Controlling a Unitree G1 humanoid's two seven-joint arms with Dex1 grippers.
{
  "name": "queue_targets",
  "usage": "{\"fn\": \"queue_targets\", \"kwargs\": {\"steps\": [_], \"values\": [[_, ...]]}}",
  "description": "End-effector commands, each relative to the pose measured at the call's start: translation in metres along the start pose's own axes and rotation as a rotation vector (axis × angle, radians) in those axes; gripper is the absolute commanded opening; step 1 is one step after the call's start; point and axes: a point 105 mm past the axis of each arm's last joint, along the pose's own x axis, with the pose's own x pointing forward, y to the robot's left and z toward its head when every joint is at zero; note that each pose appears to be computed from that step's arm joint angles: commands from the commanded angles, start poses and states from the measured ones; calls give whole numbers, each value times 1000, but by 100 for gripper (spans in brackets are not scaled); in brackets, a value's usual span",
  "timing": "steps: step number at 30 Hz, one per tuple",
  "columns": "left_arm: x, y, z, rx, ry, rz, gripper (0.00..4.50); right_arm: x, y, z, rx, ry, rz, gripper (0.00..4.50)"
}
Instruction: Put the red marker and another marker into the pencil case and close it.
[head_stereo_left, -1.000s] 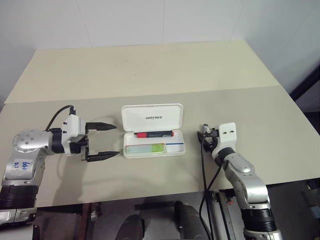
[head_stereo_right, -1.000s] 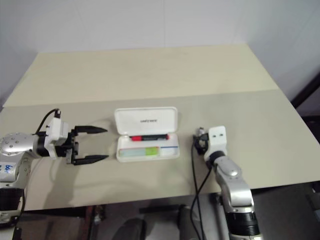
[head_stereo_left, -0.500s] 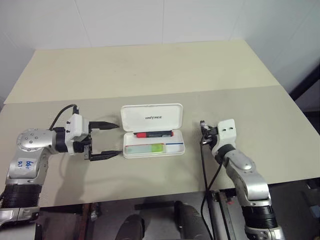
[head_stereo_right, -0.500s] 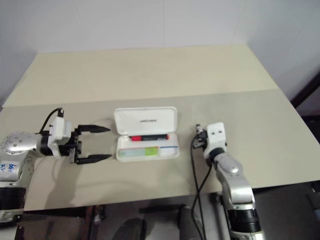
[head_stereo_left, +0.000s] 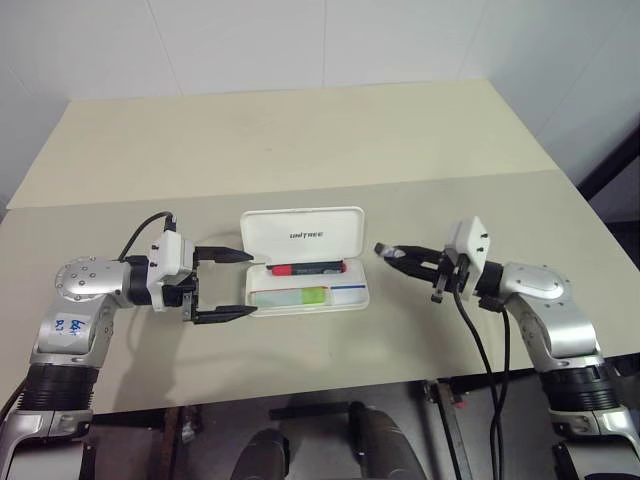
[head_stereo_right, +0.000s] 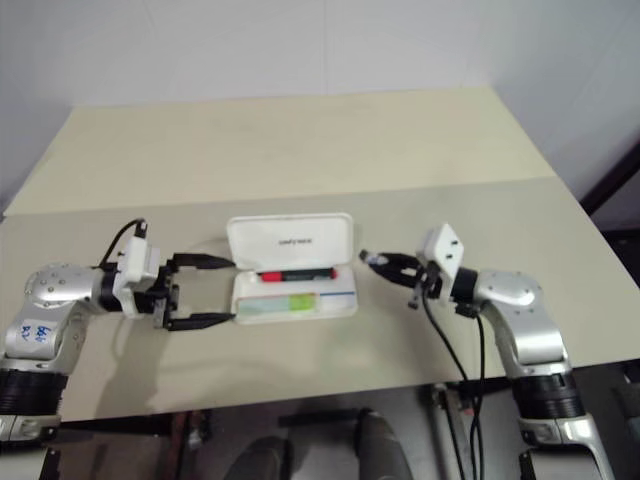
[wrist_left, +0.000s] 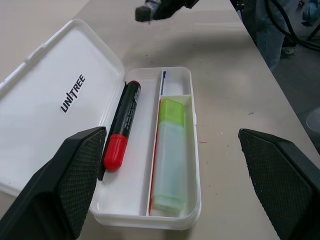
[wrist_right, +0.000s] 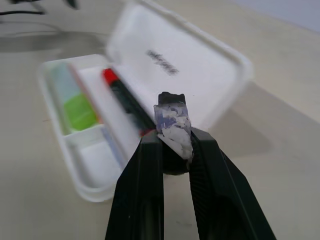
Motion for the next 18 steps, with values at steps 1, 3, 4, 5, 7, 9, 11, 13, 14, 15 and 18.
{"fn": "queue_targets", "kwargs": {"steps": [1, 3, 4, 5, 7, 9, 11, 13, 14, 15, 18], "values": [[5, 2, 3, 22, -14, -17, 450, 7, 6, 4, -76, 0, 110, 36], [8, 1, 3, 23, -18, -29, 450, 12, 10, 3, -72, -16, 153, 36], [10, 1, 2, 24, -20, -35, 450, 14, 13, 3, -68, -21, 179, 36], [12, 1, 2, 25, -23, -40, 450, 16, 14, 1, -69, -22, 194, 36], [14, 0, 2, 27, -25, -46, 450, 19, 16, -1, -67, -22, 218, 36], [15, 0, 2, 28, -27, -47, 450, 21, 16, -3, -68, -22, 226, 36], [15, 0, 2, 28, -28, -48, 450, 23, 16, -5, -76, -18, 234, 36], [16, 0, 1, 27, -29, -49, 450, 25, 16, -7, -91, -13, 233, 36], [16, -1, 1, 27, -29, -49, 450, 26, 16, -8, -95, -13, 230, 36], [16, -1, 1, 26, -30, -49, 450, 27, 16, -9, -97, -14, 228, 36], [16, -1, 1, 26, -31, -48, 450, 31, 19, -11, -102, -15, 246, 36]]}}
